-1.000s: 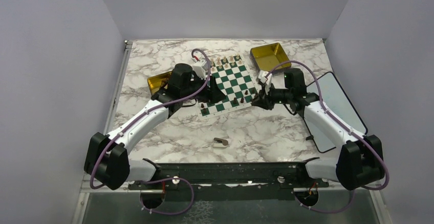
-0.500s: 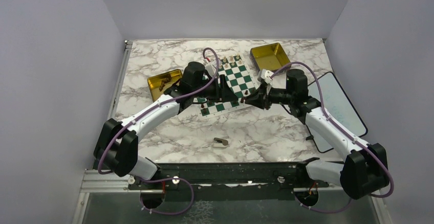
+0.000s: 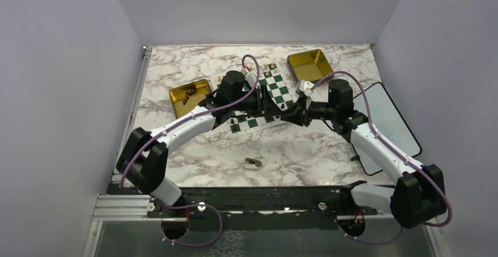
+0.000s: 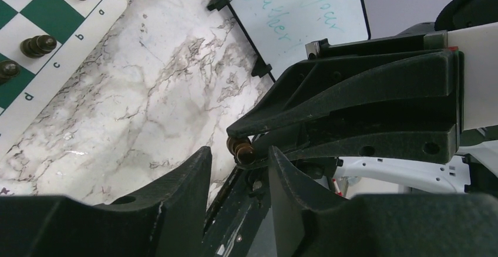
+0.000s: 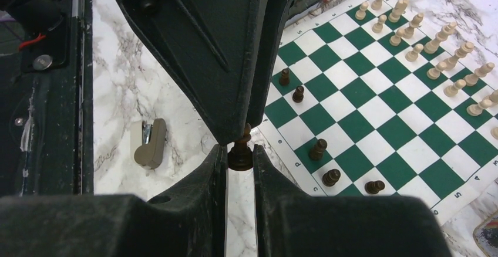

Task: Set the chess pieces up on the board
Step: Place the chess piece on the chessboard.

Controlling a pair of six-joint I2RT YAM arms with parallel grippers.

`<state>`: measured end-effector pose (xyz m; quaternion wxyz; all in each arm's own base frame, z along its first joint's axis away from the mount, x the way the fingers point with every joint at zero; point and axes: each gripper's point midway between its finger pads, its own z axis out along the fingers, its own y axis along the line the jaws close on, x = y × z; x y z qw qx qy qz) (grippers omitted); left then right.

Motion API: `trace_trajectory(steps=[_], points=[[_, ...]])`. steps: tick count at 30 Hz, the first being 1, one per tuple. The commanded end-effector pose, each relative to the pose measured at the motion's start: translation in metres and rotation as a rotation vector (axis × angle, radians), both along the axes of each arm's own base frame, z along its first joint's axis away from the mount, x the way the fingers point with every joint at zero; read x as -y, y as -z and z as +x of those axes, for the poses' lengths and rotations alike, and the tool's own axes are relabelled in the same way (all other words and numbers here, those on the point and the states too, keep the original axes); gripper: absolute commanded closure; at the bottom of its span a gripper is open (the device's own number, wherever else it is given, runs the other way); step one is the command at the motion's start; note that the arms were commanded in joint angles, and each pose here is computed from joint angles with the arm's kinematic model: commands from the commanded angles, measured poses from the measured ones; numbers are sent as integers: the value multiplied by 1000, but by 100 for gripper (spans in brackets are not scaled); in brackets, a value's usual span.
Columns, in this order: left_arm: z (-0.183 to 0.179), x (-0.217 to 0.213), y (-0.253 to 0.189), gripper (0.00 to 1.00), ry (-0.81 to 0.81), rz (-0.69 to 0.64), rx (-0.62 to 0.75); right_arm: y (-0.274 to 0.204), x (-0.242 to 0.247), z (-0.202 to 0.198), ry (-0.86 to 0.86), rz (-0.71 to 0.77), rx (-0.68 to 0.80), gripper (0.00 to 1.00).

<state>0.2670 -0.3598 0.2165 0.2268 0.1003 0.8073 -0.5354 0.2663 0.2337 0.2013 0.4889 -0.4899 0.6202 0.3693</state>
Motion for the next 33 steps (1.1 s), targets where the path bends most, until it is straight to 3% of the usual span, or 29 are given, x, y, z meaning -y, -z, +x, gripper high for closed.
trace_trajectory(steps=[1,8,12,17,19,23,24,25,29,33], points=[[5,12,-19,61,-3,-52,30,-8,-3,-9,-41,15,23,90],[-2,12,-15,71,11,-51,12,-8,-2,-7,-26,16,18,90],[-3,11,-14,84,18,-43,23,-6,-2,-10,-21,20,11,90],[3,10,-12,90,14,3,53,-7,3,-6,30,24,39,80],[7,9,-13,90,11,22,74,-7,7,-3,85,31,32,70],[17,4,-11,93,-14,100,119,-10,13,-8,120,34,62,39],[19,2,-12,93,-22,117,132,-13,15,-9,135,38,70,11],[23,1,-12,93,-31,135,150,-14,17,-9,152,39,75,2],[39,-11,-7,93,-83,242,227,-20,25,-12,213,53,83,0],[62,-32,8,93,-166,399,302,-30,40,0,400,103,7,0]])
